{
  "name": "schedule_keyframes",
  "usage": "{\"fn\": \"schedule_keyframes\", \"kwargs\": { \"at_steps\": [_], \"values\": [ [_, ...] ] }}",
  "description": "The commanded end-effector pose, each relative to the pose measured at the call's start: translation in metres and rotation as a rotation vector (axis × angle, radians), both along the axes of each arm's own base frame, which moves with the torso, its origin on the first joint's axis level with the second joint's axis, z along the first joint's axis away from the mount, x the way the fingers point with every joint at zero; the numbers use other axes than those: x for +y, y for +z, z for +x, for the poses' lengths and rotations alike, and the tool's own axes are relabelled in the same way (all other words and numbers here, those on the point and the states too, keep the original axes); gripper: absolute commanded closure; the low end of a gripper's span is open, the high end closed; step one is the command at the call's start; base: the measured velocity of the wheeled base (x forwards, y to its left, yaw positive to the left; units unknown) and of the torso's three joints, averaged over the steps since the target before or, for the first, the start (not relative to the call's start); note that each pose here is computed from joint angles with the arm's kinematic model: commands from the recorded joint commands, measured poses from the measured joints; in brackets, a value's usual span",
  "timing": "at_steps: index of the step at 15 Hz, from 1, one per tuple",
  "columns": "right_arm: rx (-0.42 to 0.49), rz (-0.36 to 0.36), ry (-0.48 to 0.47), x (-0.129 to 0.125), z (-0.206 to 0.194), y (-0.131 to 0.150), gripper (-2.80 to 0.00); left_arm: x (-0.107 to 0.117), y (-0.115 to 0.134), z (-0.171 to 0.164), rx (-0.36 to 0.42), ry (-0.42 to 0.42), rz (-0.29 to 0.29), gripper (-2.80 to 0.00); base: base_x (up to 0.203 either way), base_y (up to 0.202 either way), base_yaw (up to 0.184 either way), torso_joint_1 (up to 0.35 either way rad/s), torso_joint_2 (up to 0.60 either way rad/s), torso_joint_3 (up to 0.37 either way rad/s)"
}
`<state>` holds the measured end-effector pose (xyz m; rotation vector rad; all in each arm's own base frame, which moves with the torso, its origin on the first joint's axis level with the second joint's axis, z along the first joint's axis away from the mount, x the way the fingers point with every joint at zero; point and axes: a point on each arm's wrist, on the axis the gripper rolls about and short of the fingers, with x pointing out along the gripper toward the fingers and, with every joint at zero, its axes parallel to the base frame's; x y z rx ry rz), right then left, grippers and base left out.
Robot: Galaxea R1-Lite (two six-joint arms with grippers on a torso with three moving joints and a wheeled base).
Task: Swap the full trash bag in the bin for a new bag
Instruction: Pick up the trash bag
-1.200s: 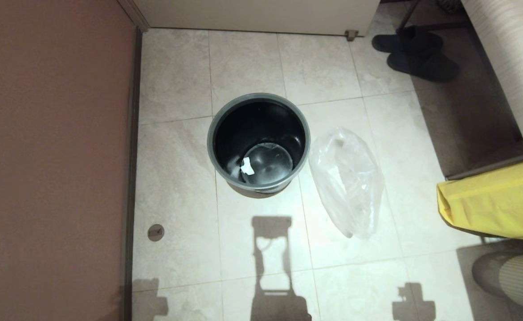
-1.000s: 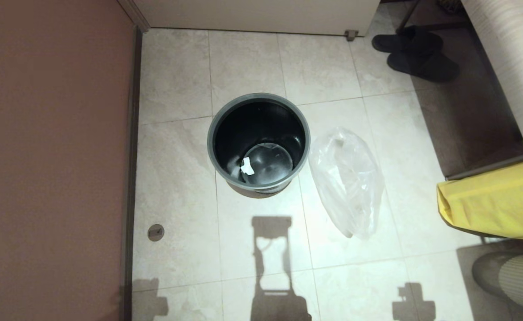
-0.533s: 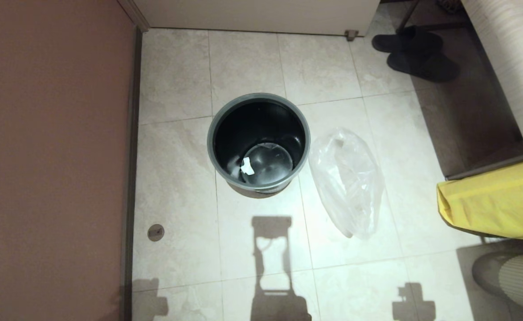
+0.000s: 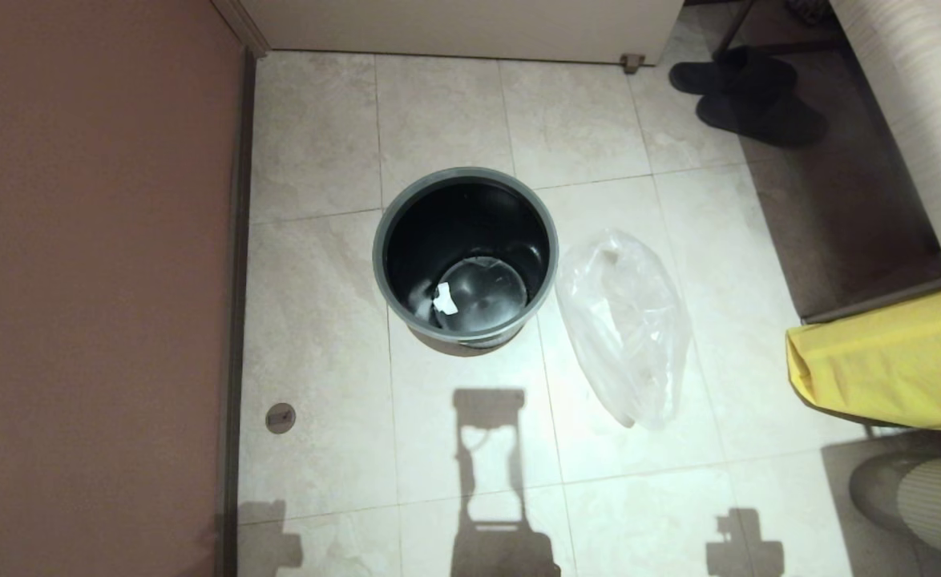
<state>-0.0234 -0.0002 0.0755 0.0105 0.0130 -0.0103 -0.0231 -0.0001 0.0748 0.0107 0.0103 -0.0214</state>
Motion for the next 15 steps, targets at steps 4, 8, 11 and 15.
{"fn": "schedule_keyframes", "kwargs": {
  "at_steps": [4, 8, 11, 15],
  "values": [
    [0.001, 0.000, -0.001, 0.000, 0.000, 0.000, 0.00, 0.000, 0.000, 0.000, 0.002, 0.000, 0.000, 0.00, 0.000, 0.000, 0.000, 0.000, 0.00, 0.000],
    [-0.001, -0.001, -0.001, 0.000, 0.000, 0.001, 0.00, 0.000, 0.000, 0.000, 0.002, 0.000, 0.000, 0.00, 0.000, 0.000, 0.000, 0.000, 0.00, 0.000],
    [-0.040, -0.003, -0.001, 0.000, -0.004, 0.013, 0.00, 0.000, 0.000, 0.000, 0.002, 0.000, 0.000, 0.00, 0.000, 0.000, 0.000, 0.000, 0.00, 0.000],
    [-0.062, -0.003, -0.001, 0.000, -0.013, 0.031, 0.00, 0.000, 0.000, 0.000, 0.002, 0.000, 0.000, 0.00, 0.000, 0.000, 0.000, 0.000, 0.00, 0.000]
  ]
}}
